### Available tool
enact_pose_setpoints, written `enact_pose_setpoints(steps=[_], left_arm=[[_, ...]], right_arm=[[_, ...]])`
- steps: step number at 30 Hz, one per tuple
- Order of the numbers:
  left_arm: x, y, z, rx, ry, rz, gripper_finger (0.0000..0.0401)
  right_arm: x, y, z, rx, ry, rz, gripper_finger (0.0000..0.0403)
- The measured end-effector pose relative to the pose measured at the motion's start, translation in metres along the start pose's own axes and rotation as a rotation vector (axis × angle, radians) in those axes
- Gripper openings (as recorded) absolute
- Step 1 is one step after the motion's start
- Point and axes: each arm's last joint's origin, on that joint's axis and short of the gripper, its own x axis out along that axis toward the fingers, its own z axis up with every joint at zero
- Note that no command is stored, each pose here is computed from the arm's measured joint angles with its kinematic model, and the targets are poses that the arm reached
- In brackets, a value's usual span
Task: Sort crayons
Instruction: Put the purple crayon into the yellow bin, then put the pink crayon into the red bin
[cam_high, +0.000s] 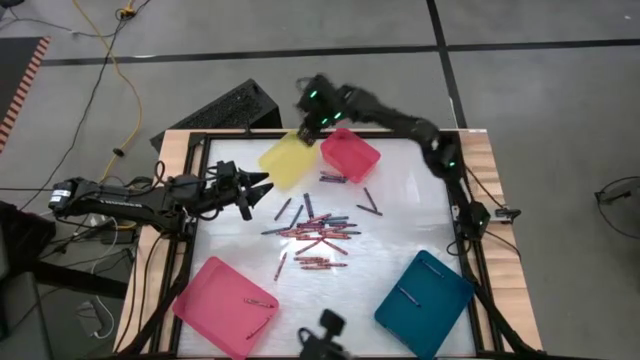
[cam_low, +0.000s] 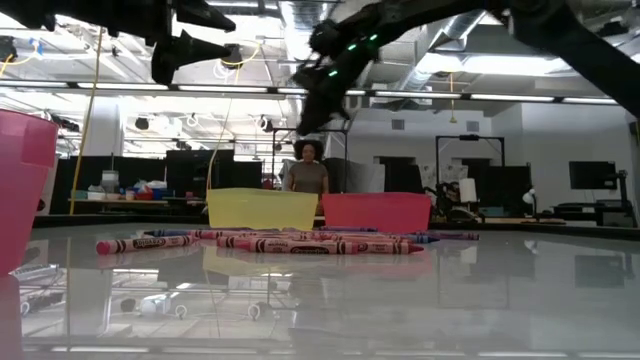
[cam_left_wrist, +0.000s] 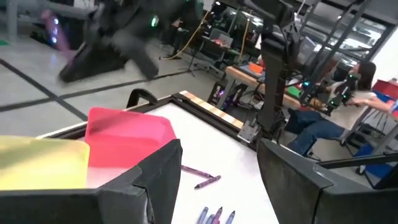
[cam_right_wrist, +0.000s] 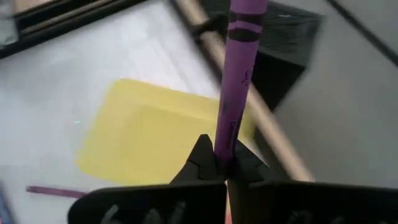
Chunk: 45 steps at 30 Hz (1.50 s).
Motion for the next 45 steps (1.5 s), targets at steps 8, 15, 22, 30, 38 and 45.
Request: enact_pose_setpoints(steps=[8,15,22,30,38,45], left_arm=[[0.0,0.002,-0.004,-0.061,0.043,0.019,0.0199],[0.0,0.004,-0.009,-0.099,0.082,0.04,0.0199],[-0.001,0.005,-0.011,-0.099,0.106,0.052,0.0199],[0.0,0.005,-0.019,-0.015,0.206,0.002,0.0199],[0.014,0.004,-0.046,0.146,0.403,-0.106,0.0199],[0.039,0.005,-0.064,0.156,0.438,-0.217,0.0199]], right_arm=[[0.064,0.026,-0.023,-0.02,0.062,0.036,0.0007],[0.075,0.022,-0.031,0.021,0.103,0.023,0.0043],[0.075,0.023,-0.031,-0.006,0.105,0.025,0.009],[0.024,0.024,-0.017,-0.02,0.124,0.072,0.0109],[-0.118,0.035,0.005,-0.043,0.038,0.075,0.0109],[-0.219,0.059,-0.002,-0.044,-0.065,0.104,0.0109]])
